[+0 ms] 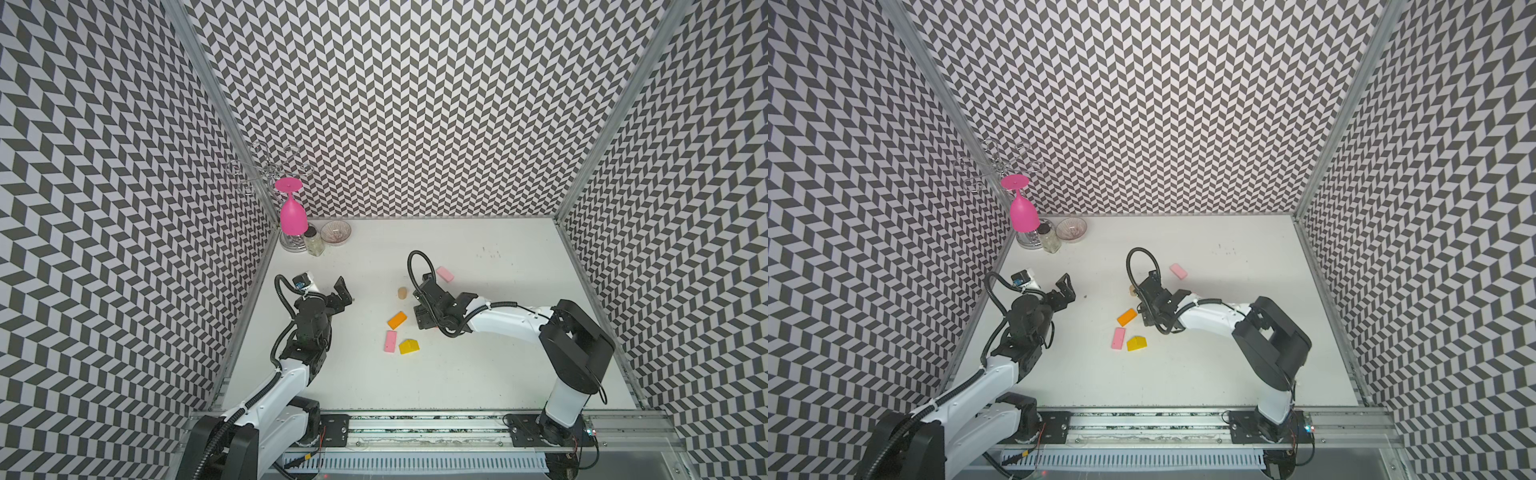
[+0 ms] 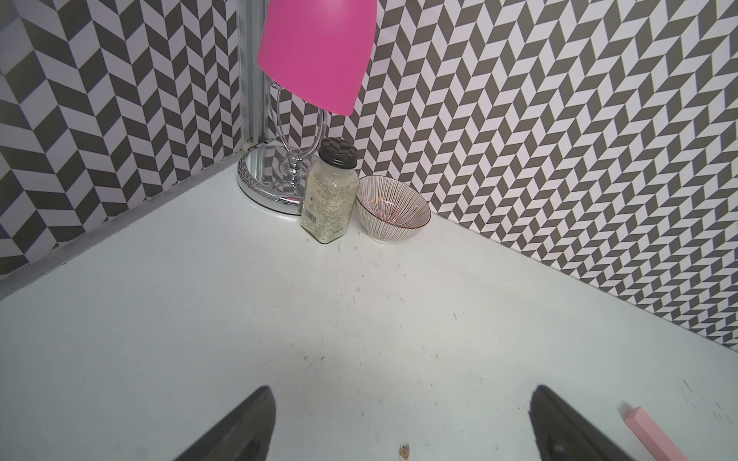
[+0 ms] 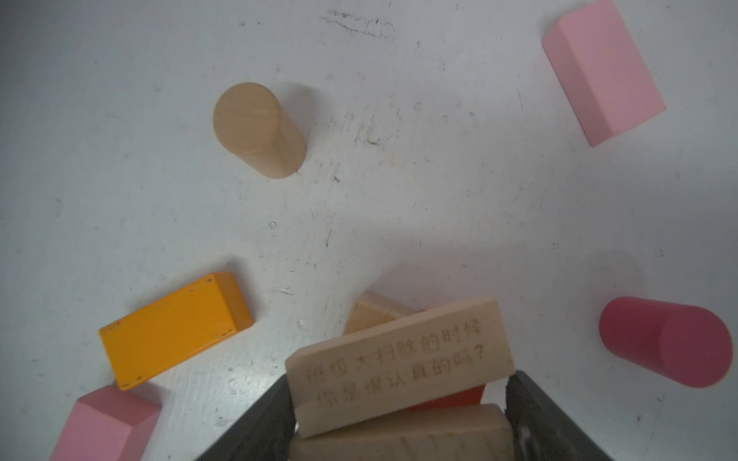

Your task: Build the wood block tower

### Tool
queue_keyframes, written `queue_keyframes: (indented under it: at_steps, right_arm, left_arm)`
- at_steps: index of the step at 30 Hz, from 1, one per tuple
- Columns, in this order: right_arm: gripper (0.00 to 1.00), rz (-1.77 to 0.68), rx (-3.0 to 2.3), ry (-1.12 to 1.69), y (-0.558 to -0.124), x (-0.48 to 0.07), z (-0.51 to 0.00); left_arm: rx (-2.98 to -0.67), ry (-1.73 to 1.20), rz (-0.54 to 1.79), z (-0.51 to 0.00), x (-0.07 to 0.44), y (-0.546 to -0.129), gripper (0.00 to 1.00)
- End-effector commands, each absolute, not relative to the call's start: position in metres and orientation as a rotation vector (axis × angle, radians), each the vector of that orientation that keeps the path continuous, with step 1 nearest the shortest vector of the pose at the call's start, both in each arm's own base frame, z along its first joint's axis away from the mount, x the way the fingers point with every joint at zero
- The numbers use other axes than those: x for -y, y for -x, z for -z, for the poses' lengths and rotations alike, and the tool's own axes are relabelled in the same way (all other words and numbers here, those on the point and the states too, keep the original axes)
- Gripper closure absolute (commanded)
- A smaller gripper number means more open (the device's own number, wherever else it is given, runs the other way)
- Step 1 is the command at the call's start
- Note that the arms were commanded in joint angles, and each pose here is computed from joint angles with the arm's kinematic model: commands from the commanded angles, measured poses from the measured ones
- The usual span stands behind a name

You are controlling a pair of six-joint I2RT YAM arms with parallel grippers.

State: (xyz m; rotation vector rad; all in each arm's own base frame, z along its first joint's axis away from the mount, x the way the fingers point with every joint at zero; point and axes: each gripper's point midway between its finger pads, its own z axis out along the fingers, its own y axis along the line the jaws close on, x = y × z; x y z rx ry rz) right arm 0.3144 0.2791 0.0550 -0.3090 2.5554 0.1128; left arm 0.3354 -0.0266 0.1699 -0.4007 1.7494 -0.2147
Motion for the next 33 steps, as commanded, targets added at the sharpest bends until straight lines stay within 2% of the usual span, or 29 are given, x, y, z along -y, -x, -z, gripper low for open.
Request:
queue_keyframes:
  at_steps: [1, 12, 19, 33]
  right_arm:
    - [0.14, -0.087, -2.552, 0.256, -0.321, -0.274, -0.054]
    - [0.0, -0.154, -2.554, 0.223, -0.32, -0.28, -0.06]
    - [0.0, -0.278, -2.524, 0.229, -0.309, -0.286, -0.071]
    - [0.0, -0.261, -2.553, 0.185, -0.296, -0.284, -0.063]
  left_arm:
    - [-1.72, 0.399, 0.23, -0.176, 0.028, -0.335, 0.0]
    - [-1.722, 0.399, 0.231, -0.176, 0.028, -0.335, 0.0]
    - [-1.72, 0.399, 0.231, -0.176, 0.028, -0.335, 0.0]
    - [-1.719, 0.399, 0.232, -0.176, 0.028, -0.334, 0.0]
